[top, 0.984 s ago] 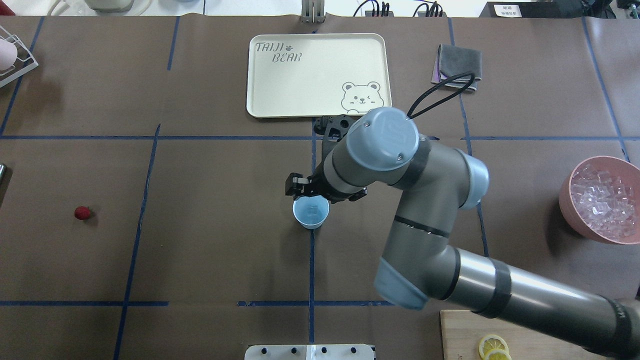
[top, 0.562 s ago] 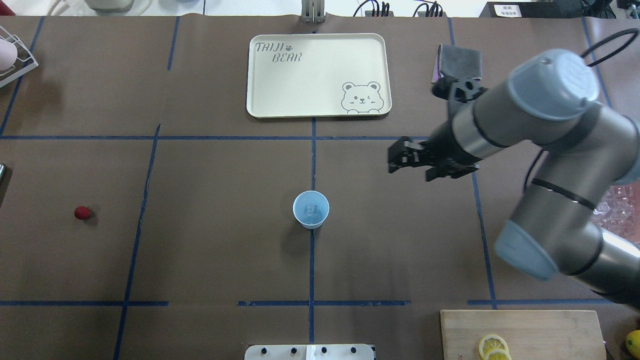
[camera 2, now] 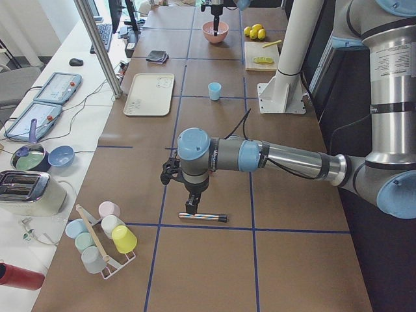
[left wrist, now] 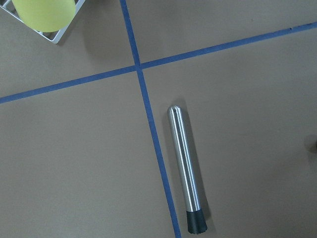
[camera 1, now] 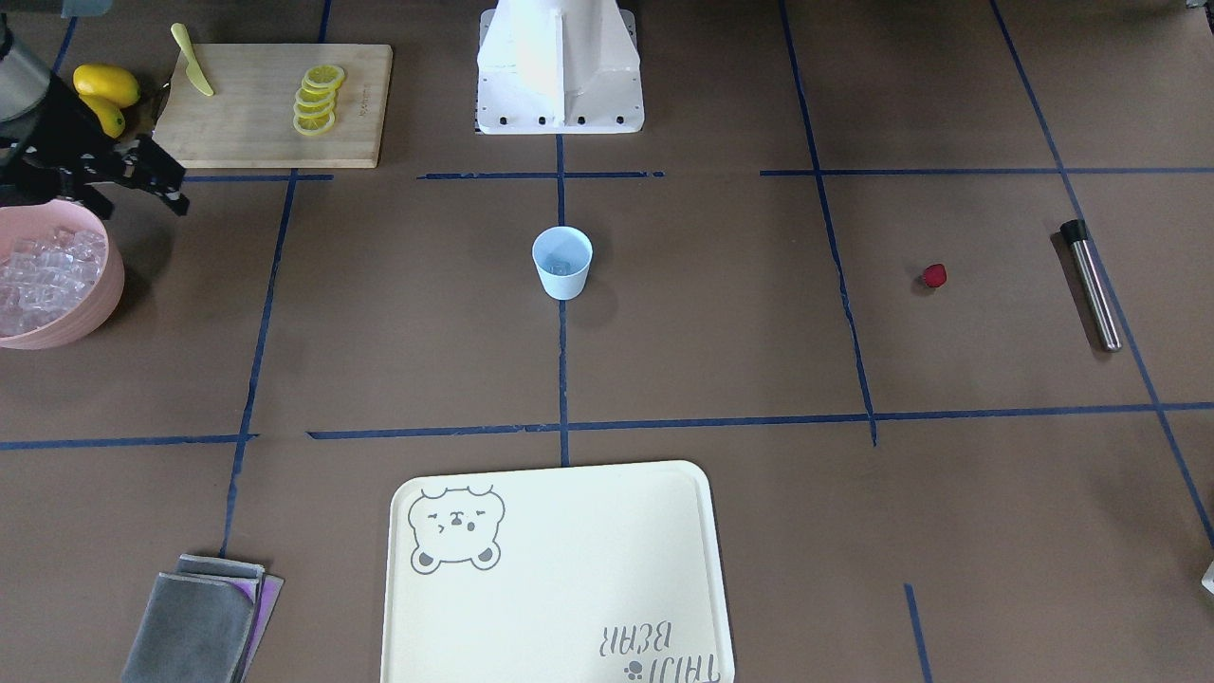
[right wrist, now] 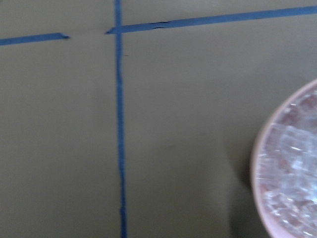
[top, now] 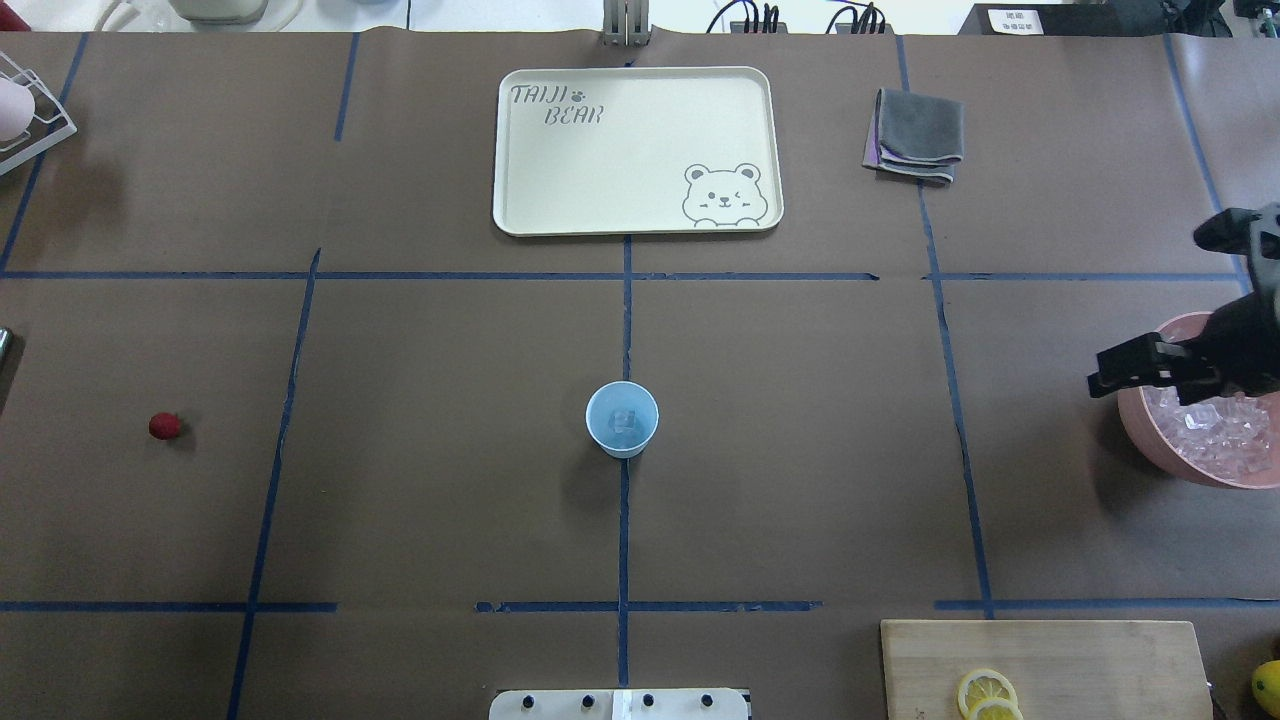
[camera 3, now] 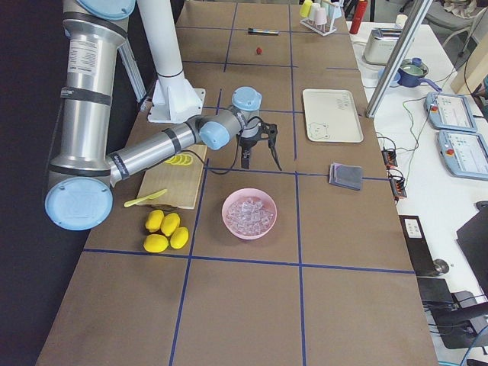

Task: Mash ice and strawberries in cup
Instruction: 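Move the right gripper back over the pink bowl, then lower the right gripper into the bowl and grasp a third ice cube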

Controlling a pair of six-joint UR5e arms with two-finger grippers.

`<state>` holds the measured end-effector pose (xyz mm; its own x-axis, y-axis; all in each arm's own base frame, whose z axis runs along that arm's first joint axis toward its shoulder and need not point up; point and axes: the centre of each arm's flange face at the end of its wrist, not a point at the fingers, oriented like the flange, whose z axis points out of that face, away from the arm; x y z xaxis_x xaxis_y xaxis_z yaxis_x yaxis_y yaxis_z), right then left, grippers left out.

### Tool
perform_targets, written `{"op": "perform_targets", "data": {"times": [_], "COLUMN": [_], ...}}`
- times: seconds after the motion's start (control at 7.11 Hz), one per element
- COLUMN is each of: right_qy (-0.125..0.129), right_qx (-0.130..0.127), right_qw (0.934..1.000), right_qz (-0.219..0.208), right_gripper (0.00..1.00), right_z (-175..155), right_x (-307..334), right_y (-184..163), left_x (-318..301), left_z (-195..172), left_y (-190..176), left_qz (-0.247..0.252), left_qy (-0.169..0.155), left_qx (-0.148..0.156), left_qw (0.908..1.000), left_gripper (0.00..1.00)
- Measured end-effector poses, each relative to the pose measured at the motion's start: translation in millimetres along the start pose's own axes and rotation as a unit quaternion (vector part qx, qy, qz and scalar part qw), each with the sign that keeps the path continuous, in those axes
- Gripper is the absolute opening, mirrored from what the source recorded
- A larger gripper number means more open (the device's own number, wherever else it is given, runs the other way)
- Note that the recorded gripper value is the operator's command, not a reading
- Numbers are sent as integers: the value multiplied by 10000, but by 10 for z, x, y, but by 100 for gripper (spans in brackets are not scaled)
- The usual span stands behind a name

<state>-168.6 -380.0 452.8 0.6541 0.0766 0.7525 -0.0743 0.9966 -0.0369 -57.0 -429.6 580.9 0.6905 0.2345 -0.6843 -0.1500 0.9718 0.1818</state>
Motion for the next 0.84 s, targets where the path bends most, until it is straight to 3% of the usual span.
{"op": "perform_targets", "data": {"times": [0.42,0.84], "right_qy": [525,651], "right_qx": [-170,-287], "right_qw": [9979,9962], "right_qz": [326,495], "right_gripper": [96,92], "right_z": [257,483], "right_x": [980,1146], "right_y": [-38,-176], "left_x": [8,9], "left_z": [0,-1], "left_y": [-1,-1], "left_qz": [-3,0], "left_qy": [39,41], "left_qx": [7,8], "left_qw": [10000,10000], "left_gripper": [100,100]}}
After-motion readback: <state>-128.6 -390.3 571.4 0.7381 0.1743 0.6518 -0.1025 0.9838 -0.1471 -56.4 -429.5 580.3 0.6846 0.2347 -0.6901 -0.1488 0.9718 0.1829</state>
